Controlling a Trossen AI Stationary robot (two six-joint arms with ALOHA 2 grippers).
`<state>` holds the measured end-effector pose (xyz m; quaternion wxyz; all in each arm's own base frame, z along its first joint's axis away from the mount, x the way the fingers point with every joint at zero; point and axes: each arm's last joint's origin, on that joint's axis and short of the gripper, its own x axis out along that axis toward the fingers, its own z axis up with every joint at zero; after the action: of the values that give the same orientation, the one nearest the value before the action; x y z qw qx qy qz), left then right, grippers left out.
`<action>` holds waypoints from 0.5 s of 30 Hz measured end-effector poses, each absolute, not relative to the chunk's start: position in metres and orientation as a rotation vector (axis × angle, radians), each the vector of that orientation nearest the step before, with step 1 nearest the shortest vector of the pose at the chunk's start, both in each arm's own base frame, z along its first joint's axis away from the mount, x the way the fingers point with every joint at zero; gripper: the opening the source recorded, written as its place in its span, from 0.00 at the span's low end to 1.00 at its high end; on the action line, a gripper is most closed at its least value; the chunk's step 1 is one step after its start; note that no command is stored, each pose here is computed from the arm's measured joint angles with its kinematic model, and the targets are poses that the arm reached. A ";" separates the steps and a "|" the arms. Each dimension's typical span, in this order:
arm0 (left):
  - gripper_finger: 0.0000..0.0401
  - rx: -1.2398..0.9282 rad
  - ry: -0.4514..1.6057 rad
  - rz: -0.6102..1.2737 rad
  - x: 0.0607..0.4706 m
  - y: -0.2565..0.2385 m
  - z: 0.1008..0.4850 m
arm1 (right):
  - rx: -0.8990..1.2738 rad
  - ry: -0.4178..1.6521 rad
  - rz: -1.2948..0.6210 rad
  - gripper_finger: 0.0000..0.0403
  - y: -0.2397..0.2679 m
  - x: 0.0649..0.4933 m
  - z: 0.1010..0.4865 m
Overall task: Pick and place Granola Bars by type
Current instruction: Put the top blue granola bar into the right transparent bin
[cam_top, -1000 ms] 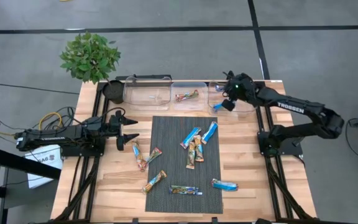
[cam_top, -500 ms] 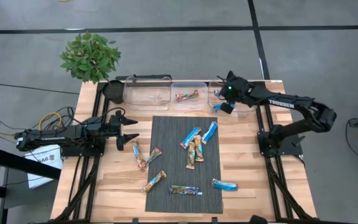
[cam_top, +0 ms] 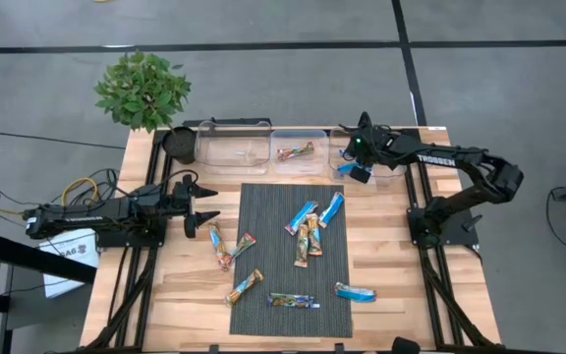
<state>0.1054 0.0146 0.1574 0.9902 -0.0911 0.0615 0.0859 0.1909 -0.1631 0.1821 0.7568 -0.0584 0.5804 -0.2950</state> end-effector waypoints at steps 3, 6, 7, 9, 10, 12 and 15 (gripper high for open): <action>0.79 -0.183 0.123 0.173 0.105 0.015 0.157 | -0.130 1.264 -0.643 0.12 -0.163 0.191 0.183; 0.79 -0.183 0.124 0.173 0.105 0.015 0.157 | -0.130 1.265 -0.643 0.14 -0.163 0.191 0.182; 0.79 -0.183 0.123 0.173 0.105 0.015 0.157 | -0.130 1.264 -0.643 0.15 -0.163 0.191 0.183; 0.79 -0.183 0.123 0.173 0.105 0.015 0.157 | -0.130 1.265 -0.644 0.17 -0.163 0.191 0.183; 0.79 -0.183 0.123 0.173 0.105 0.015 0.157 | -0.130 1.265 -0.644 0.18 -0.163 0.191 0.183; 0.79 -0.183 0.123 0.173 0.105 0.015 0.157 | -0.131 1.265 -0.645 0.19 -0.163 0.191 0.183; 0.79 -0.183 0.123 0.173 0.105 0.015 0.157 | -0.131 1.265 -0.645 0.22 -0.163 0.191 0.183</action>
<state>0.1054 0.0146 0.1574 0.9902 -0.0911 0.0615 0.0862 0.1907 -0.1631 0.1826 0.7565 -0.0601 0.5801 -0.2961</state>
